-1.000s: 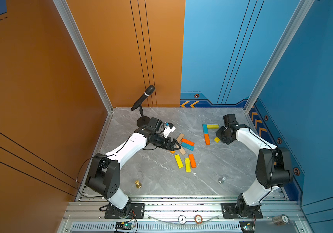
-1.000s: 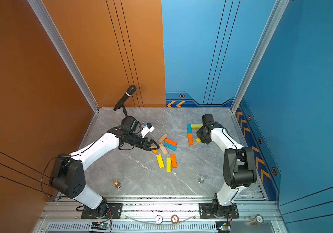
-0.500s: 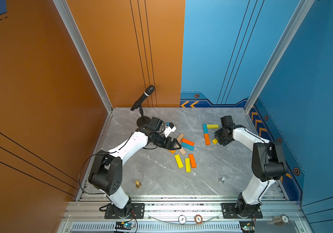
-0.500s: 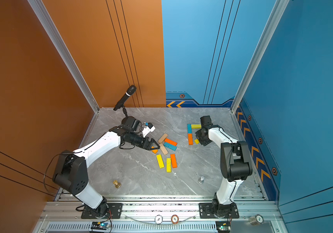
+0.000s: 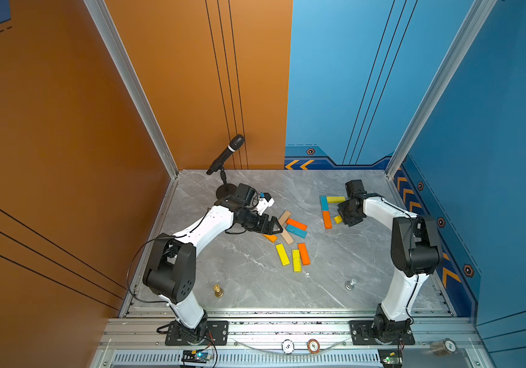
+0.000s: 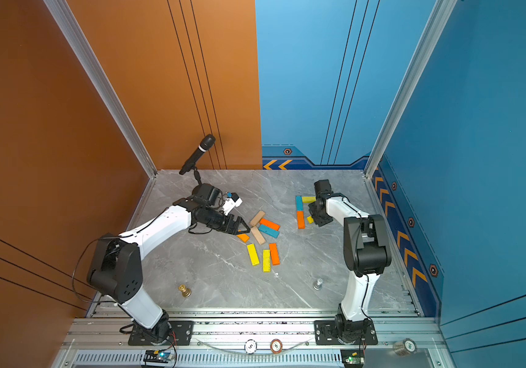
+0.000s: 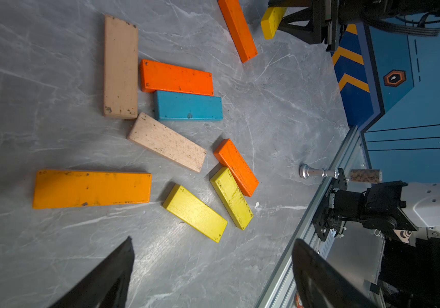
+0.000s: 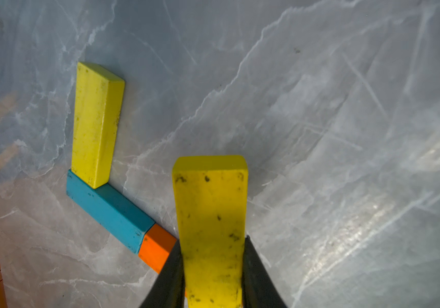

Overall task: Assemble the number 6 with building blocks
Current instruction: Place the building block at the center of the board, then assemble the building block at the center of the board.

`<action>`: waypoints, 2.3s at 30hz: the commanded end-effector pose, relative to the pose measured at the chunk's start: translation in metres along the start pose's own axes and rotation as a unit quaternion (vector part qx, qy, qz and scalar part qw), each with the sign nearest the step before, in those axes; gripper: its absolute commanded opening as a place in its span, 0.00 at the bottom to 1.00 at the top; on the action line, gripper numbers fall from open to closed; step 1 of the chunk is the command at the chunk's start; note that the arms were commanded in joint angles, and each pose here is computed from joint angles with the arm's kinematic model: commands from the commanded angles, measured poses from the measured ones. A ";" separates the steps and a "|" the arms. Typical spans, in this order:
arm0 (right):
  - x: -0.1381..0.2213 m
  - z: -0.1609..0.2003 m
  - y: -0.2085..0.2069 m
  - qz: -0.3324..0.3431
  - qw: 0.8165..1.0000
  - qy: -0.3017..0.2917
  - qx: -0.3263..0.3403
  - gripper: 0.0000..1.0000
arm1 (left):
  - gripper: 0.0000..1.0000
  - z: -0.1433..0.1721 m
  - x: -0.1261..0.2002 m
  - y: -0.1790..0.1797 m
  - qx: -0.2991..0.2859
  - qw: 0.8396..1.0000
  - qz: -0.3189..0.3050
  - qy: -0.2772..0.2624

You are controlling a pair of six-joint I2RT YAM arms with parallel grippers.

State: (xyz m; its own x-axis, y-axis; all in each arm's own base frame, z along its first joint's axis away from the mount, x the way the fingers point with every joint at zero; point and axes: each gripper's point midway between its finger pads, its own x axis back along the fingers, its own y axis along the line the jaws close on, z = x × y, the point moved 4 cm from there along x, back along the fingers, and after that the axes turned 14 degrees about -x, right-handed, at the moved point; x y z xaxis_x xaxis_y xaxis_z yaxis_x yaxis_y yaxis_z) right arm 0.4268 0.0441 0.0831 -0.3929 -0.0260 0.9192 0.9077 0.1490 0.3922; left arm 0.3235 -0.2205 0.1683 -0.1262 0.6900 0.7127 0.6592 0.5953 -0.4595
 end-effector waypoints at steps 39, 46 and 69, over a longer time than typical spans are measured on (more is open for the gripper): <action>0.006 0.004 0.023 -0.032 0.999 -0.014 -0.002 0.71 | 0.93 0.008 0.019 0.064 0.056 0.967 -0.238 0.072; 0.022 0.007 0.028 -0.041 0.994 -0.004 0.099 0.71 | 0.92 0.012 0.018 0.069 0.062 0.961 -0.255 0.091; 0.035 -0.002 -0.008 0.076 0.840 0.013 0.538 0.67 | 0.92 0.010 0.014 0.067 0.047 0.963 -0.246 0.098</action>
State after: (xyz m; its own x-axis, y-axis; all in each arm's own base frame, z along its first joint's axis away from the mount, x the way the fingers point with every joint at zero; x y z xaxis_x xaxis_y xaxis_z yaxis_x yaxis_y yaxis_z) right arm 0.4110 0.0403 0.1040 -0.2909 0.0590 0.9549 0.4103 0.9094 0.0688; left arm 0.3582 -0.1651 0.1392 -0.2669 0.2339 0.9349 0.4690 0.8790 -0.0861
